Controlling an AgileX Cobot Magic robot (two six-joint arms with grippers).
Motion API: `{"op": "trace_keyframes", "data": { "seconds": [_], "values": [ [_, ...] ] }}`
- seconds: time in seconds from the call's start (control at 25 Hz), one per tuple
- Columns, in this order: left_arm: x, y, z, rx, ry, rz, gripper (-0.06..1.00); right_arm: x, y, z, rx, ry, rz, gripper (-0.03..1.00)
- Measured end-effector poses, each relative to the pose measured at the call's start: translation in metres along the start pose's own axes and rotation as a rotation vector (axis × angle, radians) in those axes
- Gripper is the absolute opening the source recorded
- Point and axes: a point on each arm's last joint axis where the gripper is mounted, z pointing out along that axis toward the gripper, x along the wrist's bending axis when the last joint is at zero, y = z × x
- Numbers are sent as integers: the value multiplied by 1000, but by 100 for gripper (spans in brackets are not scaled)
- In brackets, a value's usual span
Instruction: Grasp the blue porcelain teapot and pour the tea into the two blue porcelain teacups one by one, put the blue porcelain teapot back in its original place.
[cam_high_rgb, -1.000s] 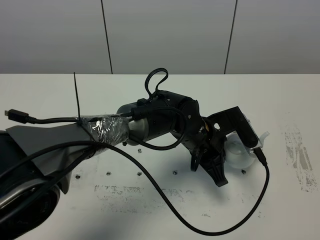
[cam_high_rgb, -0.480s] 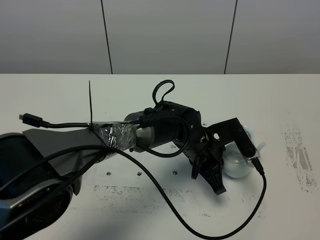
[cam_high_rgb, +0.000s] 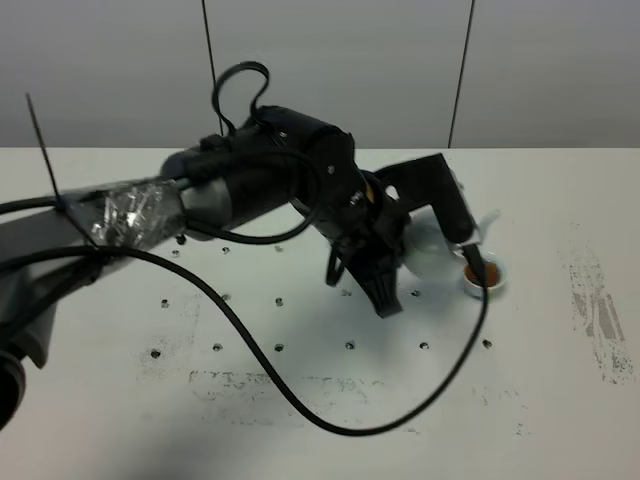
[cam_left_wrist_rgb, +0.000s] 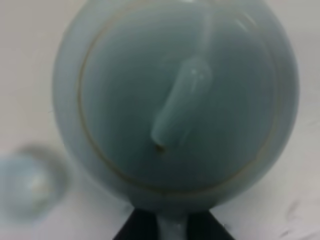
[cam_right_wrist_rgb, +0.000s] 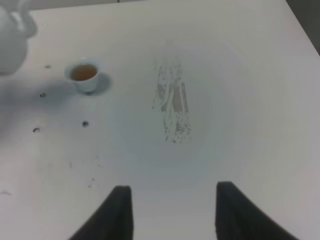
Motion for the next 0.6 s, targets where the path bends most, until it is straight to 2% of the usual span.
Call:
{"op": "trace_keyframes", "data": {
  "seconds": [0.12,0.24,0.6],
  "values": [
    [32,-29,-5,65,64,34,10,0,0,0,0,2,1,40],
    [58,-55,-11,109,91,79,10,0,0,0,0,3,1,40],
    [109,-113,-28,171,146,208,10,0,0,0,0,3,1,40]
  ]
}}
